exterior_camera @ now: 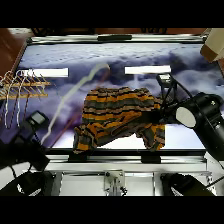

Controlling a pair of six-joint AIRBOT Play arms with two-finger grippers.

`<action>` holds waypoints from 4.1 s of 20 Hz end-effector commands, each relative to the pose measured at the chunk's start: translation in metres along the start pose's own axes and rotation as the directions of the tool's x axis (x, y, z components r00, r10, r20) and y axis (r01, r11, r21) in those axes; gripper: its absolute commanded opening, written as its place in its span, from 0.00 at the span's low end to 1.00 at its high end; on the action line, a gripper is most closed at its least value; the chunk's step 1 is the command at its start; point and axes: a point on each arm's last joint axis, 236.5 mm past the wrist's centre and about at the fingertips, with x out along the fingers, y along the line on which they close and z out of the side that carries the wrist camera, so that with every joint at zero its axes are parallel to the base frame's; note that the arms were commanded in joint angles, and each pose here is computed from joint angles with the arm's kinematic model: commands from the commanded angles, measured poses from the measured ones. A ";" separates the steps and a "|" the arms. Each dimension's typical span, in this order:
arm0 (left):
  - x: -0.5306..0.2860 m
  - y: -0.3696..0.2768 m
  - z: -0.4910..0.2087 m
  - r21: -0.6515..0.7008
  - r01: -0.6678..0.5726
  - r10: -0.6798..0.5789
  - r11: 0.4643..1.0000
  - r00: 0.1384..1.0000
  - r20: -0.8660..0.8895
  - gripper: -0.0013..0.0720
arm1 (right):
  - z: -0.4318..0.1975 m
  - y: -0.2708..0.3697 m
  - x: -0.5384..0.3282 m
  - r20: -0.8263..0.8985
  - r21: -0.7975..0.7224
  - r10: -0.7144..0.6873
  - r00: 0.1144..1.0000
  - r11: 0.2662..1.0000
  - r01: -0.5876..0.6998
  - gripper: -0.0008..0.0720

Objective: Fold the shirts.

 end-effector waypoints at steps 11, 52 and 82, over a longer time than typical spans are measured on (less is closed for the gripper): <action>0.034 -0.068 -0.009 0.361 0.014 0.008 0.932 0.998 -0.061 0.07 | 0.023 0.012 -0.018 0.060 -0.130 0.144 0.988 0.982 -0.135 0.08; 0.030 -0.071 -0.039 0.267 -0.044 0.057 0.963 0.997 -0.042 0.07 | 0.031 0.022 -0.027 0.093 -0.187 0.190 0.977 0.967 -0.170 0.08; 0.067 -0.123 0.058 0.331 0.157 -0.206 0.930 0.971 0.119 0.07 | 0.043 0.080 -0.130 0.220 -0.443 0.479 0.850 0.825 -0.350 0.08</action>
